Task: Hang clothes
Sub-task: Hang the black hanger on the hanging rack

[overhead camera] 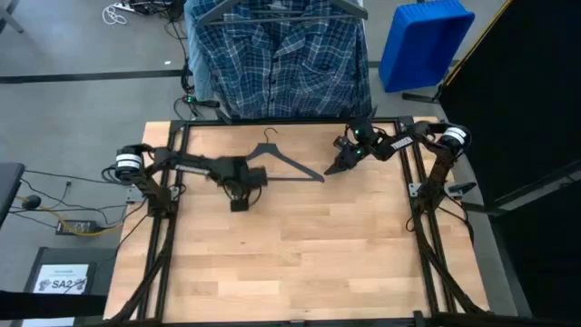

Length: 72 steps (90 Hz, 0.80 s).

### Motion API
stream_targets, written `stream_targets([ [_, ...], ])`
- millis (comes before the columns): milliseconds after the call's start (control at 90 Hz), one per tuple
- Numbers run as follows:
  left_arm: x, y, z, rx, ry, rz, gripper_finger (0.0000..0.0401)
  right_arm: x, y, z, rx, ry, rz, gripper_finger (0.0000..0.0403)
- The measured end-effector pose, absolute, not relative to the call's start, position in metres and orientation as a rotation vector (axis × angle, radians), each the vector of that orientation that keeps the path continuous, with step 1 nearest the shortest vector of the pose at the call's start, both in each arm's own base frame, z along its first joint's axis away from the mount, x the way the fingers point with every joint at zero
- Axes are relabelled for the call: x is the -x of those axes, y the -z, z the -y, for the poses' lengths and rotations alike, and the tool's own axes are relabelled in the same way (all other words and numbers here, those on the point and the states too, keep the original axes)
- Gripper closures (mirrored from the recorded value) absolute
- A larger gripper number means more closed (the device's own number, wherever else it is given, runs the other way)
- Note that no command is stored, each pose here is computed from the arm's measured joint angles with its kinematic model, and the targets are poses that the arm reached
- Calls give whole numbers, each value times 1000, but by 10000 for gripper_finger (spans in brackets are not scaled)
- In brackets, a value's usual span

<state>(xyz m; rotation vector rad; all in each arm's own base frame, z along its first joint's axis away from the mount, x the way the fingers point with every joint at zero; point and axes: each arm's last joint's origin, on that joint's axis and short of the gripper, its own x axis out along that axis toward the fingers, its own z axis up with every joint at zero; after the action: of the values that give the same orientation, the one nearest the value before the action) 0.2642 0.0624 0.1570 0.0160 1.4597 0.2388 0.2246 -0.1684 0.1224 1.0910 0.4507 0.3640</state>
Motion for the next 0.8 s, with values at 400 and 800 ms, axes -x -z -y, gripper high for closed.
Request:
stream_targets([
  [400, -240, -180, -94, 51, -242, -1335, 323, -172, -189, 127, -753, -102, -187, 403],
  [800, -212, -154, -115, 190, -226, -1385, 294, -144, -189, 88, -709, -85, -107, 387],
])
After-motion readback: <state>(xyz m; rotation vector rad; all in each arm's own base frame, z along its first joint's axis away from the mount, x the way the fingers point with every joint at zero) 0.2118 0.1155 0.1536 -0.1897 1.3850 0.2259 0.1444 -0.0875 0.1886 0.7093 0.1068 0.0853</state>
